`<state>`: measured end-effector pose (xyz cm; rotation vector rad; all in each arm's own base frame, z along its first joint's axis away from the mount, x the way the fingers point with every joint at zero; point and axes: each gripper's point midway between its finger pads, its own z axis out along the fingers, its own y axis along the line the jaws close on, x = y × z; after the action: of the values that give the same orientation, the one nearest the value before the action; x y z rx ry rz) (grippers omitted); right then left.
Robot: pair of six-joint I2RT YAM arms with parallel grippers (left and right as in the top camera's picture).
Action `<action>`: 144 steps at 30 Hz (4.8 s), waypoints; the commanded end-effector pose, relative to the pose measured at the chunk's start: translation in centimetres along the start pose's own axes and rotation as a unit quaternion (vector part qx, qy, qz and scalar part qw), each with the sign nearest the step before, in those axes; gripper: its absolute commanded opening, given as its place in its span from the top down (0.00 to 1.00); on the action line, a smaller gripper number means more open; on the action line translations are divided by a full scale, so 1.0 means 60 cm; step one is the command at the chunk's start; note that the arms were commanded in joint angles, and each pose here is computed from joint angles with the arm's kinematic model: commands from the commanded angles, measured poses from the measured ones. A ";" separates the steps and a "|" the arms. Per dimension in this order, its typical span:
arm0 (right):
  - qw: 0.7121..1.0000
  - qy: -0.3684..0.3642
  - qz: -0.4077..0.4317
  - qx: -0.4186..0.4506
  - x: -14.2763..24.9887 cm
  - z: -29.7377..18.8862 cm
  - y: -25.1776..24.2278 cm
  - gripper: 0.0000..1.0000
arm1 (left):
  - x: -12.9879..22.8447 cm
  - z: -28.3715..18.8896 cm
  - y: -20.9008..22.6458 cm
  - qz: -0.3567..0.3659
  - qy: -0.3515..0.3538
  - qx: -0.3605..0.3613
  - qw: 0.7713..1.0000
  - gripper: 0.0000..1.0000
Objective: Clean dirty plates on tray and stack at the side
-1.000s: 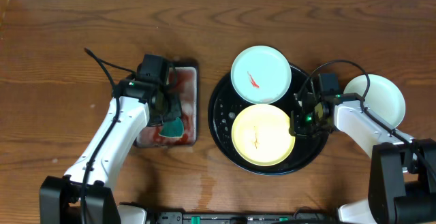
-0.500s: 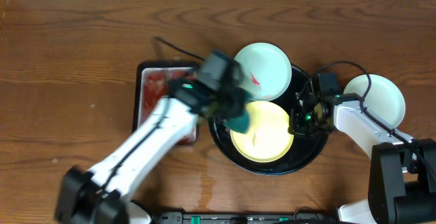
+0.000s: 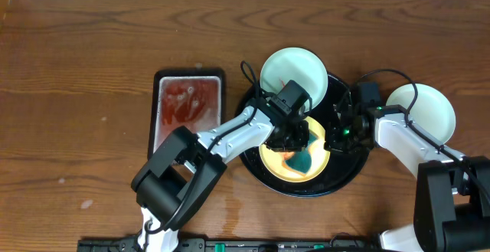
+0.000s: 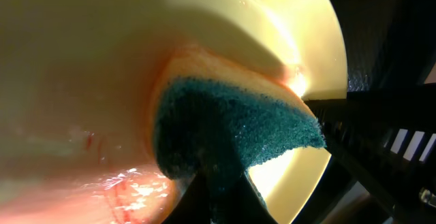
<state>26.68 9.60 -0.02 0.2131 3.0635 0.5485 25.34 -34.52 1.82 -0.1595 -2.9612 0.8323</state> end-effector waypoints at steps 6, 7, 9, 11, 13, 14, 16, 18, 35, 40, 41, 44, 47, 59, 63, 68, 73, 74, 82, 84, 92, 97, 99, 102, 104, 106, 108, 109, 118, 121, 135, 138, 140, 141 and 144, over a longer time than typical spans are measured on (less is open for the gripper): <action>0.999 0.006 0.019 0.035 0.005 0.009 -0.022 0.99 | -0.019 -0.045 0.198 -0.023 -0.049 -0.277 0.959 0.93; 0.999 0.006 0.019 0.035 0.005 0.009 -0.022 0.99 | -0.022 -0.059 0.214 -0.020 -0.059 -0.309 0.949 0.93; 0.999 0.006 0.018 0.035 0.005 0.009 -0.022 0.99 | -0.031 -0.087 0.241 -0.007 -0.081 -0.370 0.925 0.93; 0.999 0.006 0.016 0.035 0.006 0.009 -0.022 0.99 | -0.043 -0.112 0.257 0.019 -0.096 -0.416 0.904 0.92; 0.999 0.006 0.013 0.035 0.006 0.009 -0.022 0.99 | -0.053 -0.134 0.268 0.034 -0.110 -0.452 0.885 0.93; 0.999 0.007 0.013 0.035 0.006 0.009 -0.023 0.99 | -0.058 -0.142 0.272 0.039 -0.117 -0.466 0.876 0.93; 0.999 0.008 0.014 0.036 0.007 0.009 -0.023 0.99 | -0.061 -0.144 0.273 0.041 -0.122 -0.469 0.874 0.92; 0.999 0.008 0.013 0.035 0.007 0.009 -0.023 0.99 | -0.055 -0.126 0.261 0.035 -0.109 -0.438 0.892 0.92; 0.999 0.008 0.014 0.035 0.007 0.009 -0.023 0.99 | 0.013 0.027 -0.028 0.024 0.013 0.017 0.999 0.92; 0.999 0.008 0.014 0.035 0.007 0.009 -0.023 0.99 | 0.028 0.029 -0.021 0.024 0.028 0.005 0.999 0.92; 0.999 0.008 0.014 0.035 0.007 0.009 -0.023 0.99 | 0.030 0.029 -0.019 0.032 0.030 0.003 0.999 0.92; 0.999 0.008 0.014 0.035 0.007 0.009 -0.023 0.99 | 0.025 0.027 0.009 0.041 0.021 -0.036 0.998 0.92; 0.999 0.008 0.014 0.036 0.007 0.009 -0.023 0.99 | 0.009 0.016 0.064 0.027 -0.009 -0.116 0.993 0.93; 0.999 0.015 0.016 0.038 0.013 0.009 -0.024 0.99 | -0.056 -0.121 0.231 0.046 -0.145 -0.450 0.880 0.93; 0.999 0.016 0.016 0.038 0.014 0.009 -0.025 0.99 | -0.072 -0.148 0.216 0.049 -0.159 -0.464 0.870 0.92; 0.999 0.016 0.016 0.038 0.014 0.009 -0.025 0.99 | -0.094 -0.142 0.175 0.044 -0.175 -0.420 0.890 0.93; 0.999 0.016 0.016 0.038 0.014 0.009 -0.025 0.99 | -0.073 -0.047 0.075 0.035 -0.110 -0.215 0.970 0.92; 0.999 0.016 0.016 0.038 0.014 0.009 -0.025 0.99 | -0.067 -0.035 0.055 0.037 -0.098 -0.179 0.978 0.92; 0.999 0.016 0.016 0.038 0.014 0.009 -0.025 0.99 | -0.042 0.007 -0.013 0.050 -0.079 -0.079 0.992 0.92; 0.999 0.016 0.016 0.038 0.014 0.009 -0.025 0.99 | -0.038 0.010 -0.018 0.057 -0.077 -0.079 0.992 0.92; 0.999 0.017 0.016 0.038 0.014 0.009 -0.025 0.99 | -0.061 0.001 0.006 0.111 -0.108 -0.129 0.980 0.92; 0.999 0.019 0.013 0.039 0.016 0.008 -0.025 0.99 | -0.130 -0.051 0.079 0.114 -0.196 -0.247 0.942 0.92; 0.999 0.020 0.012 0.039 0.017 0.008 -0.026 0.99 | -0.152 -0.074 0.104 0.116 -0.218 -0.284 0.927 0.92; 0.999 0.020 0.012 0.039 0.017 0.008 -0.026 0.99 | -0.167 -0.097 0.134 0.127 -0.224 -0.326 0.910 0.93; 0.999 0.020 0.012 0.039 0.017 0.008 -0.025 0.99 | -0.164 -0.111 0.152 0.126 -0.219 -0.356 0.900 0.93; 0.999 0.020 0.012 0.039 0.017 0.008 -0.026 0.99 | -0.154 -0.118 0.158 0.125 -0.204 -0.370 0.898 0.93; 0.999 0.020 0.012 0.039 0.017 0.008 -0.026 0.99 | -0.138 -0.122 0.154 0.130 -0.181 -0.377 0.899 0.93; 0.999 0.020 0.012 0.039 0.017 0.008 -0.026 0.99 | -0.129 -0.128 0.152 0.129 -0.173 -0.382 0.899 0.93; 0.999 0.017 0.012 0.039 0.014 0.008 -0.026 0.99 | -0.080 -0.175 0.080 0.078 -0.158 -0.297 0.939 0.92; 0.999 0.010 0.010 0.037 0.008 0.007 -0.023 0.99 | -0.065 -0.209 0.037 0.079 -0.162 -0.233 0.955 0.92; 0.995 -0.085 -0.024 0.041 -0.032 -0.065 0.003 0.99 | -0.046 -0.419 0.227 -0.081 -0.210 -0.285 0.932 0.92; 0.990 -0.122 -0.046 0.055 -0.036 -0.097 0.016 0.99 | -0.040 -0.408 0.290 -0.126 -0.199 -0.291 0.927 0.92; 0.982 -0.156 -0.064 0.080 -0.038 -0.122 0.023 0.99 | -0.040 -0.397 0.314 -0.133 -0.191 -0.278 0.932 0.92; 0.979 -0.169 -0.072 0.092 -0.039 -0.132 0.024 0.99 | -0.041 -0.396 0.323 -0.136 -0.190 -0.274 0.933 0.92; 0.962 -0.215 -0.096 0.135 -0.041 -0.165 0.029 0.99 | -0.042 -0.403 0.341 -0.156 -0.194 -0.266 0.931 0.91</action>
<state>28.25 8.76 7.92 0.0594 2.7752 0.2461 31.32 -5.32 11.33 0.5072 -3.3561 -0.0561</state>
